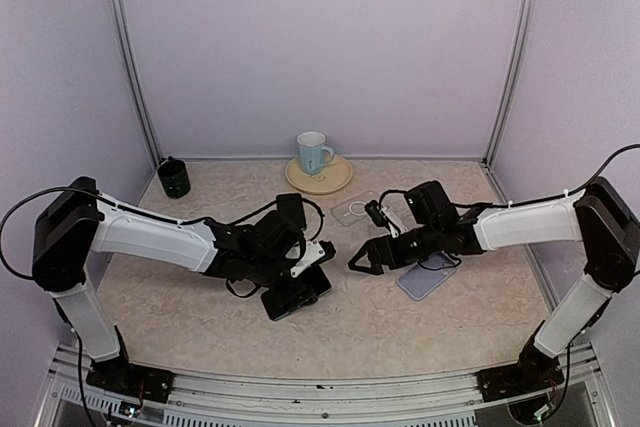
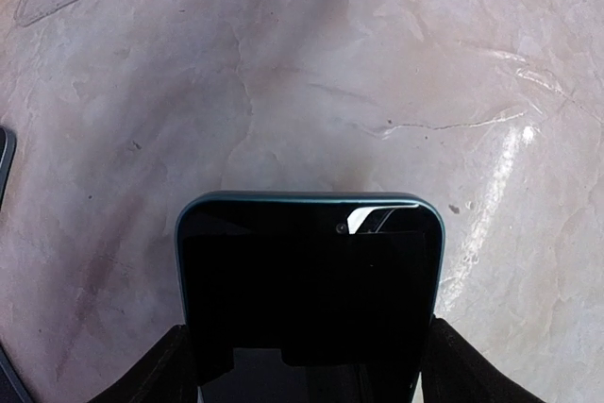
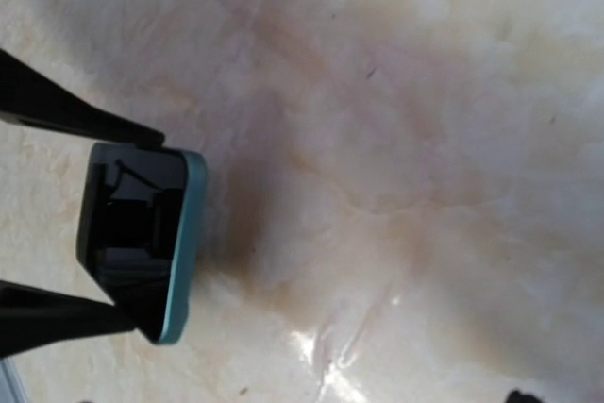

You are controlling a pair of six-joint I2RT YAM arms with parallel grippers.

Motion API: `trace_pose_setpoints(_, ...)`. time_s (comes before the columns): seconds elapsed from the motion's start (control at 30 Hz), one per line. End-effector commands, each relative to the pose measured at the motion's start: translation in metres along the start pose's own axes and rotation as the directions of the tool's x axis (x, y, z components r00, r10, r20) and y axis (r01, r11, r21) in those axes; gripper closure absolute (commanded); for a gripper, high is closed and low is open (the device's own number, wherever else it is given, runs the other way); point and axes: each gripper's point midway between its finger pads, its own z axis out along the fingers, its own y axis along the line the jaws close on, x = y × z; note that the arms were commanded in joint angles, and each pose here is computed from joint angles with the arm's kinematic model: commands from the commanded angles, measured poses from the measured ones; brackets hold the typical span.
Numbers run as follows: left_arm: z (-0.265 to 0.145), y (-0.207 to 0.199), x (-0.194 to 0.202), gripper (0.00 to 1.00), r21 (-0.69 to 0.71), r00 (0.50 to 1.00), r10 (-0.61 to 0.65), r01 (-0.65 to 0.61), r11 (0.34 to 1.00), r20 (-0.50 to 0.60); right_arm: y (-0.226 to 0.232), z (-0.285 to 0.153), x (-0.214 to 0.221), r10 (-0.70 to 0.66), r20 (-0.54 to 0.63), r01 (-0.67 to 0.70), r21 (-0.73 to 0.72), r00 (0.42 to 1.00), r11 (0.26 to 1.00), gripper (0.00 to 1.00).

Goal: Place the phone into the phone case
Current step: Pass from the left arm to the right

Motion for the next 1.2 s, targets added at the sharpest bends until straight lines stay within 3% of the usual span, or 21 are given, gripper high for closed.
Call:
trace_pose_setpoints(0.0, -0.01, 0.0, -0.047, 0.57, -0.004, 0.988, -0.012, 0.013, 1.0, 0.152, 0.015, 0.009, -0.001, -0.004, 0.001, 0.004, -0.053, 1.0, 0.999, 0.08)
trace_pose_setpoints(0.57, -0.016, -0.03, -0.09, 0.57, 0.011, 0.961, 0.035, -0.039, 0.999, 0.275, 0.037, 0.031, 0.003, 0.013, -0.039, -0.018, -0.133, 0.999, 0.991, 0.15)
trace_pose_setpoints(0.8, -0.014, -0.036, -0.093, 0.56, 0.008, 0.96, 0.049, -0.053, 0.999, 0.276, 0.048, 0.034, 0.003, 0.018, -0.056, -0.028, -0.19, 0.998, 0.981, 0.27)
trace_pose_setpoints(1.17, -0.015, -0.033, -0.097, 0.54, -0.024, 0.953, 0.054, -0.048, 0.999, 0.299, 0.052, 0.038, 0.014, 0.027, -0.101, -0.05, -0.23, 0.995, 0.972, 0.58)
